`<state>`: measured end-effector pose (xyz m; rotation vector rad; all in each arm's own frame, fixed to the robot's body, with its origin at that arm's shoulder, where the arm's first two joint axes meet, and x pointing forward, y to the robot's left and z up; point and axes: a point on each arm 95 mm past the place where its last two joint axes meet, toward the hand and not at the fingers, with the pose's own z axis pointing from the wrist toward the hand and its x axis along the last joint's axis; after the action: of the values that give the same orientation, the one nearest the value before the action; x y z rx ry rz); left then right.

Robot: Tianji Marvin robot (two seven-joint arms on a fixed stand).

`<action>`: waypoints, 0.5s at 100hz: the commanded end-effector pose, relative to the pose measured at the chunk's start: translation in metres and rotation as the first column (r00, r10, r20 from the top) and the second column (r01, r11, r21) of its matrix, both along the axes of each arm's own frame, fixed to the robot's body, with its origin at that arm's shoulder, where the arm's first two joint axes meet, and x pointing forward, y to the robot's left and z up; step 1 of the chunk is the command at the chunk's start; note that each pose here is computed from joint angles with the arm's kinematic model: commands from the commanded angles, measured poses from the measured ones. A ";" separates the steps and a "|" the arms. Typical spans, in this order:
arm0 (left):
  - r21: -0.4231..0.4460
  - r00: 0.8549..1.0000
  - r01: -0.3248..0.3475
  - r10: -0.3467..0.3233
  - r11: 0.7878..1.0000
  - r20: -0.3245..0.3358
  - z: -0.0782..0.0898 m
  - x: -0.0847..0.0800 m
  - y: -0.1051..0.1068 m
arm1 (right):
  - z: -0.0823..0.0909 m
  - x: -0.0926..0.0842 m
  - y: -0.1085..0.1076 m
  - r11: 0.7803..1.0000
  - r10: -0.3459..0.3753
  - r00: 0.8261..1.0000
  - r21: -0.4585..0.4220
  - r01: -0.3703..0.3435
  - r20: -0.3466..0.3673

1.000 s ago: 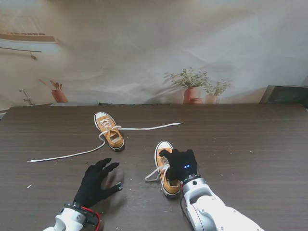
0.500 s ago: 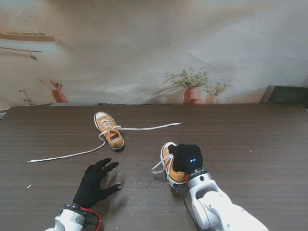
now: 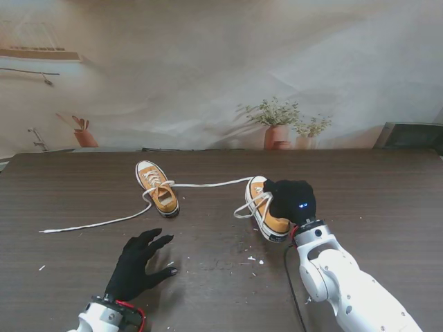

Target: Tie the shoelaces into a bow on the shoes

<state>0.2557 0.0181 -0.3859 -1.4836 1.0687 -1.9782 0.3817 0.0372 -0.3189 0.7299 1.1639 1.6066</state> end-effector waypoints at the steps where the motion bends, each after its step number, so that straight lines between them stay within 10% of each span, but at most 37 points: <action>1: 0.001 1.000 0.021 -0.021 1.000 0.003 0.003 -0.002 -0.004 | 0.009 0.016 -0.016 1.000 -0.016 0.999 -0.016 0.016 0.036; 50: 0.001 0.998 0.062 -0.062 0.998 0.021 0.007 -0.009 -0.013 | -0.007 0.071 -0.073 0.990 -0.083 0.994 -0.111 0.090 0.069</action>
<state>0.2482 0.0085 -0.3807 -1.4455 1.0989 -2.0200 0.4424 -0.0276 -0.3368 0.6605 1.1613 1.4828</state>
